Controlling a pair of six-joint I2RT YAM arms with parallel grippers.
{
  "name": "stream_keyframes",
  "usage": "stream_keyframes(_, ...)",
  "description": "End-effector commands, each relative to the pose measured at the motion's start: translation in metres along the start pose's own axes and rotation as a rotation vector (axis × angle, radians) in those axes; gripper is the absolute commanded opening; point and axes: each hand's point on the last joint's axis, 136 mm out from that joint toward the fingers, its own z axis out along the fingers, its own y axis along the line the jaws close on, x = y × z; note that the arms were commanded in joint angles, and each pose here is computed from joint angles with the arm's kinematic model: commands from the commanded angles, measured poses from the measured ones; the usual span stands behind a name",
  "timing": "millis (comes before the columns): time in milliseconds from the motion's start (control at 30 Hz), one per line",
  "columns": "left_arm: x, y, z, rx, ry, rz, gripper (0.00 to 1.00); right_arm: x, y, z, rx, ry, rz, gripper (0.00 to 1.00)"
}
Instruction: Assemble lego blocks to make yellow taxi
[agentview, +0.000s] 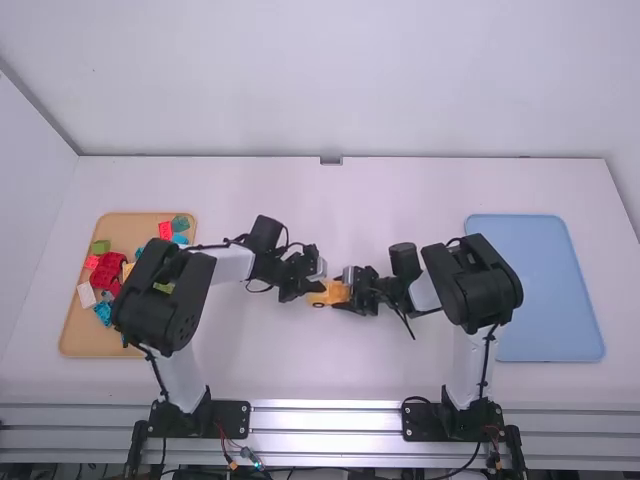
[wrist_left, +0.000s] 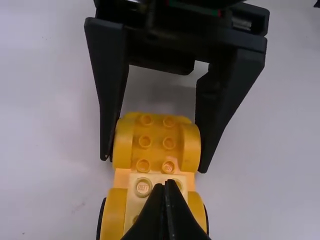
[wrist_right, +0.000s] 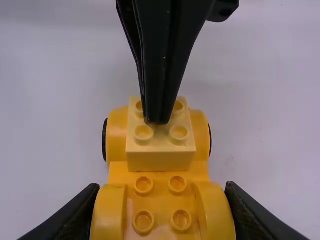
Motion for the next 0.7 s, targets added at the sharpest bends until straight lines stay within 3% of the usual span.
stream_keyframes(0,0.034,-0.001,0.004,-0.009,0.133,-0.027,0.02,0.009,0.003,0.001,0.001,0.025,0.018,0.47)
stream_keyframes(400,-0.071,0.029,-0.061,-0.196,0.037,0.184,0.02,0.009,0.002,0.001,0.004,0.024,0.014,0.53)
stream_keyframes(500,-0.081,0.03,-0.076,-0.245,0.04,0.201,0.09,0.008,0.002,0.001,0.004,0.023,0.013,0.57)
stream_keyframes(600,-0.092,0.037,-0.091,-0.335,0.051,0.151,0.36,0.01,0.0,0.001,0.016,0.035,0.025,0.73)
stream_keyframes(633,-0.096,0.041,-0.099,-0.38,0.058,0.125,0.75,0.011,-0.005,0.0,0.041,0.049,0.054,0.84)
stream_keyframes(667,-0.097,0.045,-0.104,-0.414,0.064,0.104,0.99,0.013,-0.009,0.0,0.061,0.061,0.08,0.89)
